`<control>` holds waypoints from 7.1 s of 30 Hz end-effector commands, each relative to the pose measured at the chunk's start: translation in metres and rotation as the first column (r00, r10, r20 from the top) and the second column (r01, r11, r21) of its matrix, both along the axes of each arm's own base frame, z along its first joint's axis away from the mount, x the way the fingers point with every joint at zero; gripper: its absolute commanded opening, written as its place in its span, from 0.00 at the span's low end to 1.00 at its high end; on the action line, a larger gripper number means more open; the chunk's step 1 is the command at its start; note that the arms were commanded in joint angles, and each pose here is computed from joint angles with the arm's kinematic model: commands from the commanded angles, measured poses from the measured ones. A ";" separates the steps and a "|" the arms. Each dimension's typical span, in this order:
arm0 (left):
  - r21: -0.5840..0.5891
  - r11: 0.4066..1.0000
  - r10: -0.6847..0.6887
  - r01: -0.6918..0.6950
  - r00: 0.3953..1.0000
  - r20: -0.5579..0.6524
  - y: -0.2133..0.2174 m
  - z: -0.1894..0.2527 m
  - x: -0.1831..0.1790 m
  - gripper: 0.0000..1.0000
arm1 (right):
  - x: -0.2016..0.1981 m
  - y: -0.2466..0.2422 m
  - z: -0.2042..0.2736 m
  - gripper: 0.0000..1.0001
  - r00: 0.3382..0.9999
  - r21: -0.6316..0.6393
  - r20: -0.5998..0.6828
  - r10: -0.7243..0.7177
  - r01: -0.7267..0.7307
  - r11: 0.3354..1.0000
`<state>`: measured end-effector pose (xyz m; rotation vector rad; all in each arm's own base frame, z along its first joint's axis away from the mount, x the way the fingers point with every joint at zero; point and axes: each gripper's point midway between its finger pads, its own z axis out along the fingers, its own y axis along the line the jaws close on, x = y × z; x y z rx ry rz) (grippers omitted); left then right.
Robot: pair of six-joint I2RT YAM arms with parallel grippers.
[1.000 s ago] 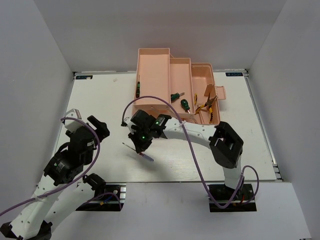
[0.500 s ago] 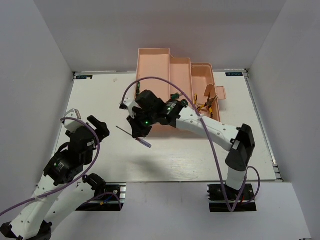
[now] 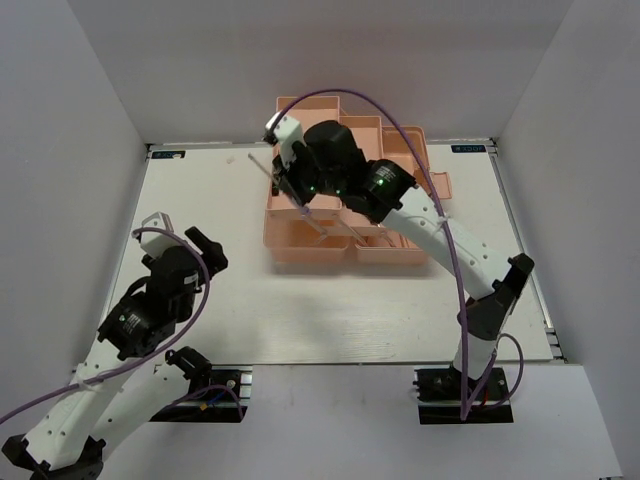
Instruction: Sort the tools into containers
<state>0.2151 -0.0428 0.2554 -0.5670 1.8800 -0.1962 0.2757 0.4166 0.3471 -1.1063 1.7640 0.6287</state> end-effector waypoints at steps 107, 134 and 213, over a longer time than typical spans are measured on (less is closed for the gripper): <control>-0.521 0.682 -0.407 0.513 0.858 0.312 -0.181 -0.115 0.119 0.56 | -0.068 -0.074 -0.120 0.00 0.937 -0.146 -0.092 0.337 -0.347 0.926; -0.610 0.433 -0.588 0.663 0.721 0.366 -0.228 -0.116 0.127 0.54 | -0.060 -0.075 -0.140 0.58 0.914 -0.232 -0.081 0.398 -0.406 0.884; -0.609 0.407 -0.614 0.681 0.698 0.369 -0.244 -0.116 0.147 0.53 | -0.021 -0.077 0.029 0.52 0.977 -0.013 0.174 -0.120 0.124 0.992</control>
